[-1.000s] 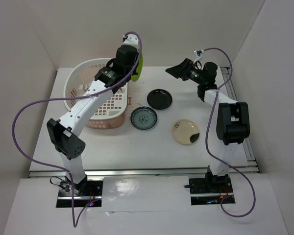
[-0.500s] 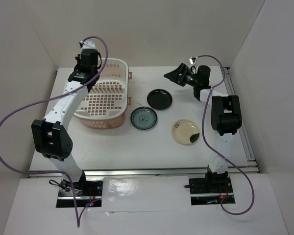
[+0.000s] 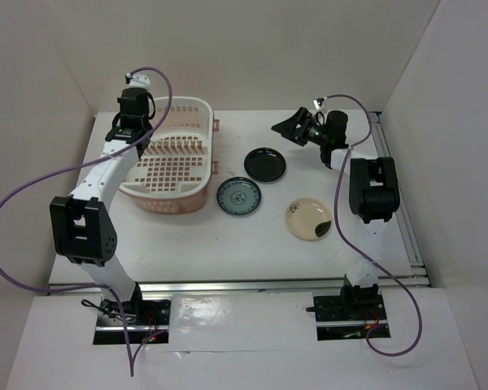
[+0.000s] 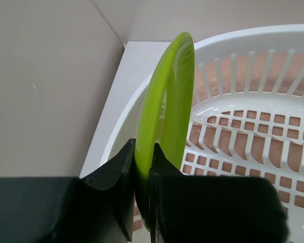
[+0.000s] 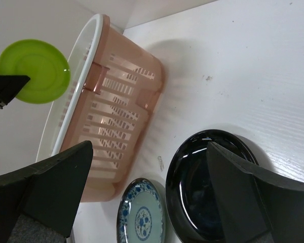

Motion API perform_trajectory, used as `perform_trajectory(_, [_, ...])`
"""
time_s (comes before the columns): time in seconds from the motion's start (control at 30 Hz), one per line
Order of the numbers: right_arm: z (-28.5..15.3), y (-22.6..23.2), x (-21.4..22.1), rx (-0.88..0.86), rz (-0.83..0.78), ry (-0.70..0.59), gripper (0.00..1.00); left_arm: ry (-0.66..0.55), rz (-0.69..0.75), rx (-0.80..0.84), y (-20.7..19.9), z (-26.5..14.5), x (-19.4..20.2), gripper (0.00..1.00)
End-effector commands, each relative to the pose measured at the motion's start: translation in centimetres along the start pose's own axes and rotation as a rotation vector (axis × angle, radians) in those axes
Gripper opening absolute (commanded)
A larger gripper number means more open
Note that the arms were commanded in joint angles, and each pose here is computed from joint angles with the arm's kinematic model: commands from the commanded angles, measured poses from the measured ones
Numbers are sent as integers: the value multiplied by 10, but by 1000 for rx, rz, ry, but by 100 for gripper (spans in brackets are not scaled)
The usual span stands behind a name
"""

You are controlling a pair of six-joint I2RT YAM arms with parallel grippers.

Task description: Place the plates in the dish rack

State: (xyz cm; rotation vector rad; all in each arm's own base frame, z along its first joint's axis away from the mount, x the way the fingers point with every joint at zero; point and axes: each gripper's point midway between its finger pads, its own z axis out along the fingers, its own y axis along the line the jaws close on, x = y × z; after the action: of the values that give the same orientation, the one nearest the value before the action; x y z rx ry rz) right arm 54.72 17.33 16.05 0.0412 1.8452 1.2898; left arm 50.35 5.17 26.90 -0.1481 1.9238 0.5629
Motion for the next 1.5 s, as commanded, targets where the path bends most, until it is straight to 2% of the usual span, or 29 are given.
perform_trajectory(0.0, [3,9,-14,-40,-47,-23,100,-74,14,-2,2,16,-12,0])
perform_trajectory(0.27, [1,5,-17,-41,-56,-23,100,-66,97,35,-12,38,0,0])
perform_trajectory(0.67, [1,-2,-16,-42,-46,-11,100,-15,120,57,-31,59,30,0])
perform_trajectory(1.3, [-1,-6,-19,-41,-43,-22,100,54,101,53,-37,79,59,0])
perform_trajectory(1.47, [-3,-5,-15,-46,-42,-14,100,59,53,63,-29,86,56,0])
